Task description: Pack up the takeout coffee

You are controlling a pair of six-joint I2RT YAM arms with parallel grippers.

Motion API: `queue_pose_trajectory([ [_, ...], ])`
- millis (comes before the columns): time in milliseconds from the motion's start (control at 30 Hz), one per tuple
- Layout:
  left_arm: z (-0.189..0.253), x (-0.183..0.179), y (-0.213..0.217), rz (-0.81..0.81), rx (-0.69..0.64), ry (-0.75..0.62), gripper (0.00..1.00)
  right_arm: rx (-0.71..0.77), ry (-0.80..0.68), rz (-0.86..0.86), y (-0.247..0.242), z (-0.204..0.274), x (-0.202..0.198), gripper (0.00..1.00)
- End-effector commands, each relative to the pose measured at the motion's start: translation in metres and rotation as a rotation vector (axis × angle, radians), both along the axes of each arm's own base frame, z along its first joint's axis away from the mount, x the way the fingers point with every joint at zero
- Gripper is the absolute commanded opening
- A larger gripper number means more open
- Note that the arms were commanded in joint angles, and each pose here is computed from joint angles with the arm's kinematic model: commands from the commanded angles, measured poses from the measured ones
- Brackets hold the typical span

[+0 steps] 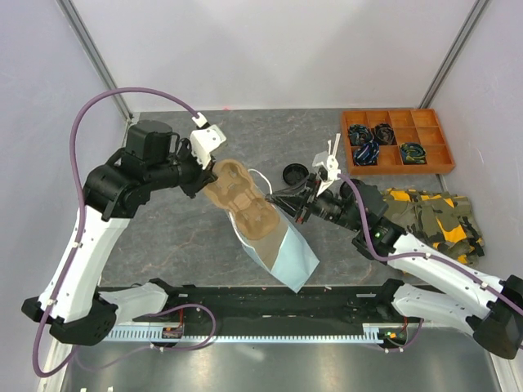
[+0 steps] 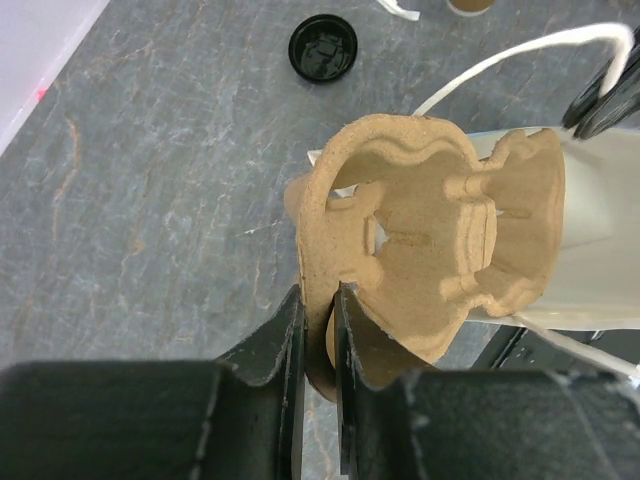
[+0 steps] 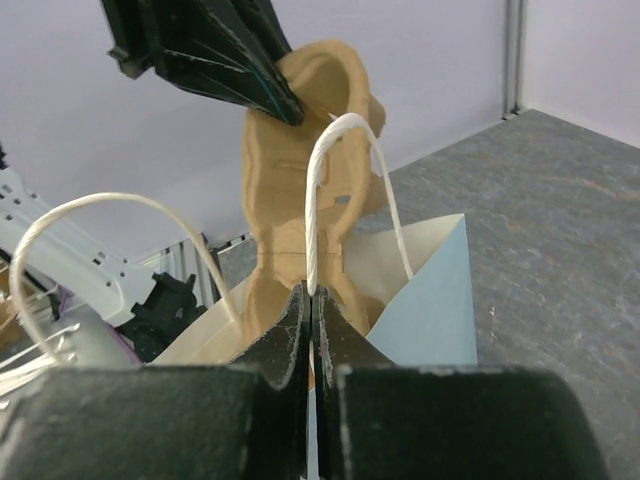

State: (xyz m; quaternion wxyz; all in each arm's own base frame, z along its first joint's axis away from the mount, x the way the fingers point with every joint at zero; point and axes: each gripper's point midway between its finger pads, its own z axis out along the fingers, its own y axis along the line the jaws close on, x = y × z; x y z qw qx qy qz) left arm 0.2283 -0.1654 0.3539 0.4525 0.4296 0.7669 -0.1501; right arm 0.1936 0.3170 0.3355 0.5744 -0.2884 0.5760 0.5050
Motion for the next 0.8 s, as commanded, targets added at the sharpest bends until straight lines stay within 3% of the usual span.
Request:
queue_pose_trajectory([
  [0, 0.008, -0.006, -0.018, -0.002, -0.08, -0.013, 0.02, -0.007, 0.06, -0.16, -0.011, -0.022, 0.018, 0.0],
  [233, 0.007, 0.016, -0.022, 0.051, 0.002, -0.053, 0.02, 0.114, 0.032, -0.226, -0.005, 0.006, 0.035, 0.0],
  [467, 0.025, 0.032, -0.007, 0.093, 0.105, -0.118, 0.02, 0.209, 0.184, -0.312, 0.004, 0.017, 0.05, 0.0],
  [767, -0.005, 0.028, -0.012, 0.087, 0.164, -0.016, 0.02, 0.193, 0.298, -0.396, 0.0, 0.004, 0.059, 0.0],
])
